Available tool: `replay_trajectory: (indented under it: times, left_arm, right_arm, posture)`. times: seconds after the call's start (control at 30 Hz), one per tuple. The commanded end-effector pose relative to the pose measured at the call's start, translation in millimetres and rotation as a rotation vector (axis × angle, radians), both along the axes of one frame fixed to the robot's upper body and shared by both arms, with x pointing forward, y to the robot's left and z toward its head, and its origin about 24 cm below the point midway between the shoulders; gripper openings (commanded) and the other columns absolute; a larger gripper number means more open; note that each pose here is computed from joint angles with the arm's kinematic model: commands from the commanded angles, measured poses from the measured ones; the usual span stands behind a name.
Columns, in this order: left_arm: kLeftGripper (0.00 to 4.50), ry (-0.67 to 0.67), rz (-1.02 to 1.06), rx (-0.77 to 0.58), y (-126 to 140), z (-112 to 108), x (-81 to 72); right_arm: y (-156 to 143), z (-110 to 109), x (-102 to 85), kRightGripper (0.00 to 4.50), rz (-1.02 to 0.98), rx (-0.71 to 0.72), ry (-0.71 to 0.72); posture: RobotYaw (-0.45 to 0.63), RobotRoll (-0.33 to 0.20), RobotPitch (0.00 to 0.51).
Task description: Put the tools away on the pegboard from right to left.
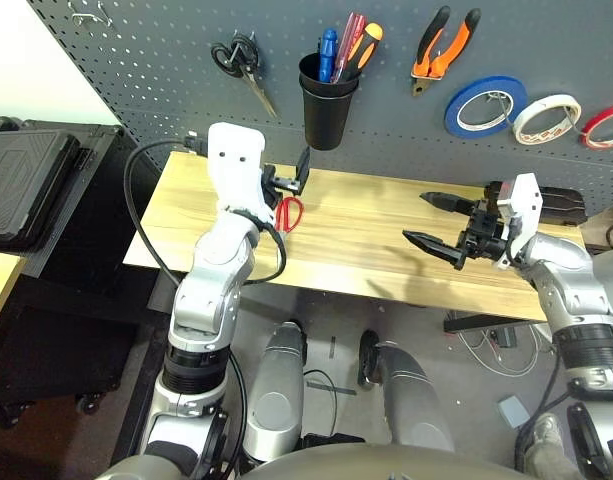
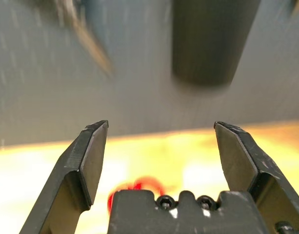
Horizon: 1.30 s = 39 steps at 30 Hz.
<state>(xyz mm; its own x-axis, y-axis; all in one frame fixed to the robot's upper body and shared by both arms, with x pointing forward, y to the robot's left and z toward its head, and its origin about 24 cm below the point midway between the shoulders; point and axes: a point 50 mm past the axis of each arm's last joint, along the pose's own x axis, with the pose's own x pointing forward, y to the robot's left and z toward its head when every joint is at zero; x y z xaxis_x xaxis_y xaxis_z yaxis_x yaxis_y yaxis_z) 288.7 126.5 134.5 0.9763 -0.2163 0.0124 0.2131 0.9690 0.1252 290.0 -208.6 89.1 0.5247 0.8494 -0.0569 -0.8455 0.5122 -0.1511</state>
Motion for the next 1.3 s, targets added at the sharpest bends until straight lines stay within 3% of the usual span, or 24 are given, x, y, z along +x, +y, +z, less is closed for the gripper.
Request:
replay_trajectory:
  times: [0.03, 0.2, 0.8, 1.3]
  left_arm:
    - [4.44, 0.076, 0.025, 0.026, 1.0, -23.7, 1.5]
    - [4.44, 0.157, 0.093, 0.072, 6.1, -52.2, 10.2]
    - [4.44, 0.332, 0.325, 0.064, 38.0, -98.0, 57.5]
    - [4.44, 0.445, 0.373, 0.065, 40.1, -121.5, 69.7]
  right_arm:
    - [3.7, -18.9, -3.4, 4.5, -0.005, -0.061, 0.053]
    - [14.0, -35.2, -2.8, 4.5, -0.006, -0.111, 0.082]
    - [39.4, -60.1, -6.4, 4.5, -0.059, -0.165, 0.11]
    - [45.1, -62.2, -3.5, 4.5, -0.102, -0.192, 0.105]
  posture:
    - [0.34, 0.0, 0.264]
    - [0.34, 0.0, 0.276]
    - [0.31, 0.0, 0.29]
    - [0.27, 0.0, 0.281]
